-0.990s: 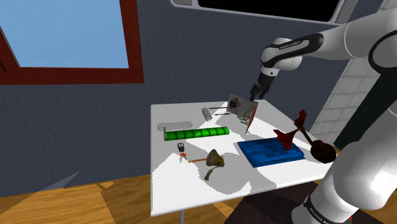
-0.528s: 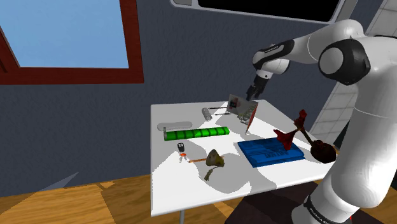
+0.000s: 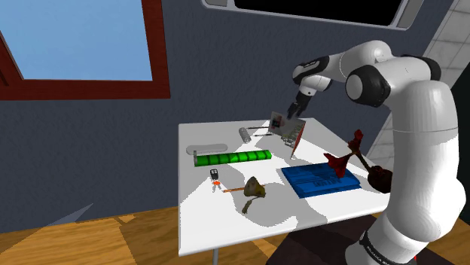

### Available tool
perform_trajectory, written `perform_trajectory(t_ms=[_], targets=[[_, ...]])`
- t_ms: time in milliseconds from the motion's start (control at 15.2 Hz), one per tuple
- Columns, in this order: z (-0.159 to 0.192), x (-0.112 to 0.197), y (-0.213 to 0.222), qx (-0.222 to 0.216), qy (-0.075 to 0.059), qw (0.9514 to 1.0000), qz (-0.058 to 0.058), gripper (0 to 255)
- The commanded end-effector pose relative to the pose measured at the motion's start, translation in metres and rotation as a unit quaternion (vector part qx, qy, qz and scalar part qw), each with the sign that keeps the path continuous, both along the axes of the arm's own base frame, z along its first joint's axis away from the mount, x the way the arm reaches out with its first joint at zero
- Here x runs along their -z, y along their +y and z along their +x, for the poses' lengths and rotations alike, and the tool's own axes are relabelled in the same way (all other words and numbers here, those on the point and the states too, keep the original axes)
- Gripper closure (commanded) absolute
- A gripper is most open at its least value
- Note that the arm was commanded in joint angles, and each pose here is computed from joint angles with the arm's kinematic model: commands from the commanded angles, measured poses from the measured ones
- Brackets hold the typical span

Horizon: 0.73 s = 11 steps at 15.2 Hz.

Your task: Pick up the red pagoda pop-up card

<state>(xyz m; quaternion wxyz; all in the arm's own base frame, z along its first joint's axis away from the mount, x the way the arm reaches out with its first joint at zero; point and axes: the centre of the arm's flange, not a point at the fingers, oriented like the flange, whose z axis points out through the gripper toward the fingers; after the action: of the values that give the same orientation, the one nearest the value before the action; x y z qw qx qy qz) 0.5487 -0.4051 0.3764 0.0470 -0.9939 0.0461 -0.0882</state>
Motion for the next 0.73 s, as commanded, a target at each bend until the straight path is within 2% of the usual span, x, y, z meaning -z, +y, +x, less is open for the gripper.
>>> perform_trajectory(t_ms=[0, 264, 396, 462, 660], targets=[[0.002, 0.01, 0.0, 0.0, -0.001, 1.0, 0.0, 0], [0.002, 0.034, 0.0, 0.0, -0.001, 1.0, 0.0, 0], [0.002, 0.034, 0.0, 0.0, -0.001, 1.0, 0.0, 0], [0.002, 0.035, -0.001, 0.0, -0.001, 1.0, 0.0, 255], [0.002, 0.034, 0.0, 0.0, -0.001, 1.0, 0.0, 255]])
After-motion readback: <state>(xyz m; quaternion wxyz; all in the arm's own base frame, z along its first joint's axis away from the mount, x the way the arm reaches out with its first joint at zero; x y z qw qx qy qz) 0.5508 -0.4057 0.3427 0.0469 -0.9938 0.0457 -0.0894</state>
